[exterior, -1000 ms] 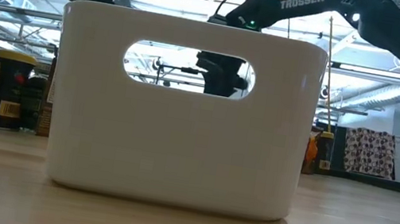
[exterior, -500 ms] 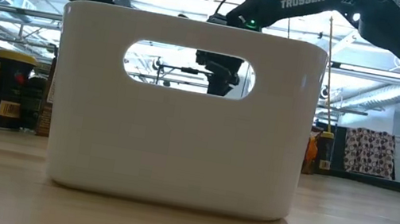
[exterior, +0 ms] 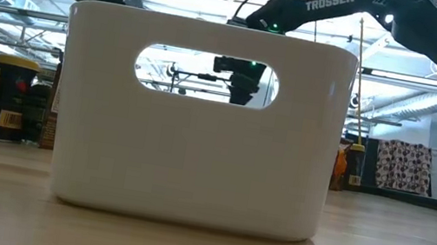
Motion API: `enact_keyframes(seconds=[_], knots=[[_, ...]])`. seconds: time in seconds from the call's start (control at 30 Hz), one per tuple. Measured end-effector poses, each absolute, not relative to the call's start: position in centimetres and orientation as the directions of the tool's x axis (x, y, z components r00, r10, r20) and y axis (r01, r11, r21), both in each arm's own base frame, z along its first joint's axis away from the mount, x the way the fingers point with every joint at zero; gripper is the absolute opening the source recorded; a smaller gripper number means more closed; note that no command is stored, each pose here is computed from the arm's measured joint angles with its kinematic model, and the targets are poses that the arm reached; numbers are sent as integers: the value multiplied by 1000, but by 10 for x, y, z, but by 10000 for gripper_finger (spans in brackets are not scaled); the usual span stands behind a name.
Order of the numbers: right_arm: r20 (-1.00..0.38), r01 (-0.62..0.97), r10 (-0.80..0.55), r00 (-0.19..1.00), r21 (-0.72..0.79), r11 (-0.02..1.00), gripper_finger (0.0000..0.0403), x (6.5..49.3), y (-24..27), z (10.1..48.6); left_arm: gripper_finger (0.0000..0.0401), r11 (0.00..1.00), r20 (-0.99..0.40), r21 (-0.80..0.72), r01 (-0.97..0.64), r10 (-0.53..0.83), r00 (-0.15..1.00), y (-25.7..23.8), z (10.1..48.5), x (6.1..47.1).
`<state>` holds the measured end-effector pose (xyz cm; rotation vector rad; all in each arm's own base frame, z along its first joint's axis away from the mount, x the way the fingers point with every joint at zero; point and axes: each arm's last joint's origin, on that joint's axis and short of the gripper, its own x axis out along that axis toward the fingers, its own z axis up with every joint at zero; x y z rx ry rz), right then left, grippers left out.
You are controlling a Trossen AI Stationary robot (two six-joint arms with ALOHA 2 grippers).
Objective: Sort spices by type
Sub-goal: Put the top right green spice bottle into the top white bin
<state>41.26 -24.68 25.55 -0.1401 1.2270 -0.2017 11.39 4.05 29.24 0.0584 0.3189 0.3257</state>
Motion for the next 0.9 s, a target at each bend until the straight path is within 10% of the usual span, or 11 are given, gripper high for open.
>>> enact_keyframes(seconds=[0.9], knots=[[-945,6,-191,265,-196,981,216,413,-247,239,203,947,-299,105,-302,320,899,40,292,114]])
